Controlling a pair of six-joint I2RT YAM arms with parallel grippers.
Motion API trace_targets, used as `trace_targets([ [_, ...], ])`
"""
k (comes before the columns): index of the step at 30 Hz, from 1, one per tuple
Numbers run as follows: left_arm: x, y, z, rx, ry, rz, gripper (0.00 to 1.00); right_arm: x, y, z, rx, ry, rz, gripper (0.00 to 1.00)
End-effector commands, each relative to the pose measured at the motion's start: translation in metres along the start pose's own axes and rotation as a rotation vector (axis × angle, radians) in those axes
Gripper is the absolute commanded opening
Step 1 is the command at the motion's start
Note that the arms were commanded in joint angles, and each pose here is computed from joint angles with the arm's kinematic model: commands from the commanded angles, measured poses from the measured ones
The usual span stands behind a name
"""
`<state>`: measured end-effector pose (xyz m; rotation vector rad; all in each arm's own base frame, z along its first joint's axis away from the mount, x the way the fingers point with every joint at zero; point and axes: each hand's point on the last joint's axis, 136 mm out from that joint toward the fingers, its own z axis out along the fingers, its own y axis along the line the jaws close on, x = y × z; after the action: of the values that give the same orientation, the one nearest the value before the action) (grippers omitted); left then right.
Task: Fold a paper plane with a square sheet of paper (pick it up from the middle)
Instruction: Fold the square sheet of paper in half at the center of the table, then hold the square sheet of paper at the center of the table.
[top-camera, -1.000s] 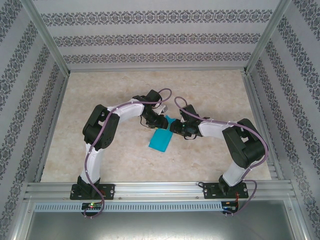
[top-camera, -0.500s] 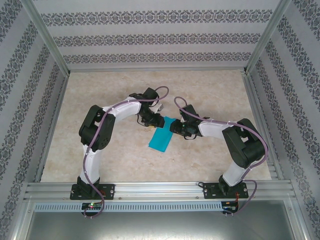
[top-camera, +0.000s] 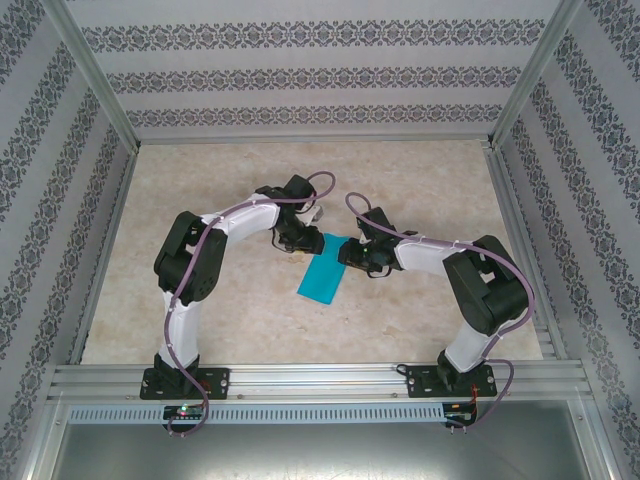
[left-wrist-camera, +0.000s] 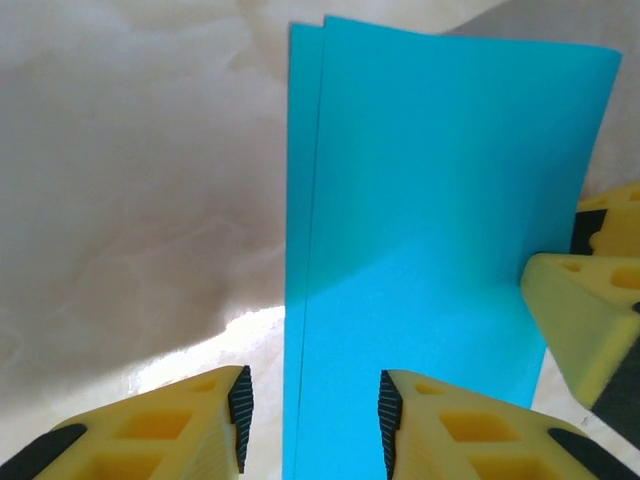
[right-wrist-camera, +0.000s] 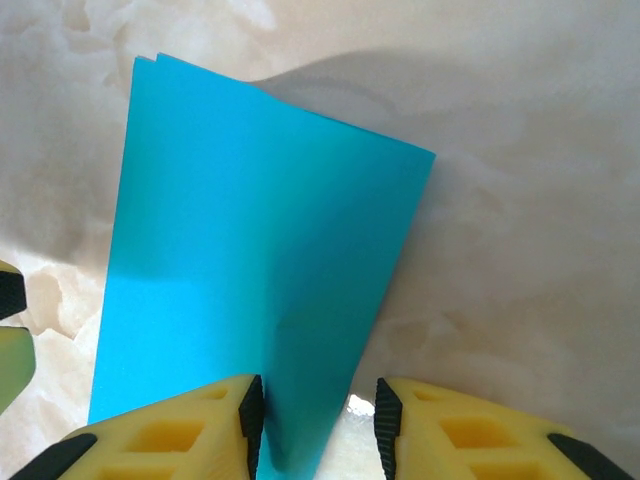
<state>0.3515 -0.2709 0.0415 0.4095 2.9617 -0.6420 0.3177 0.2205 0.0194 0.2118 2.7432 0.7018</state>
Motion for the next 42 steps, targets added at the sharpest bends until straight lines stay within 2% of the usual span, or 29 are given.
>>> trace_targets([
  [1, -0.001, 0.012, -0.013, -0.028, -0.033, -0.014, 0.41, 0.008, -0.007, 0.016, 0.046, 0.023, -0.041, 0.39],
  [8, -0.002, 0.024, -0.021, -0.030, -0.073, -0.064, 0.40, 0.009, -0.005, 0.016, 0.055, 0.027, -0.055, 0.39],
  [22, -0.001, 0.006, -0.015, 0.098, -0.059, -0.097, 0.40, 0.007, -0.005, 0.020, 0.066, 0.023, -0.036, 0.41],
  [42, 0.005, 0.010, -0.007, 0.095, -0.042, -0.118, 0.40, 0.003, -0.007, 0.026, 0.082, 0.018, -0.014, 0.44],
])
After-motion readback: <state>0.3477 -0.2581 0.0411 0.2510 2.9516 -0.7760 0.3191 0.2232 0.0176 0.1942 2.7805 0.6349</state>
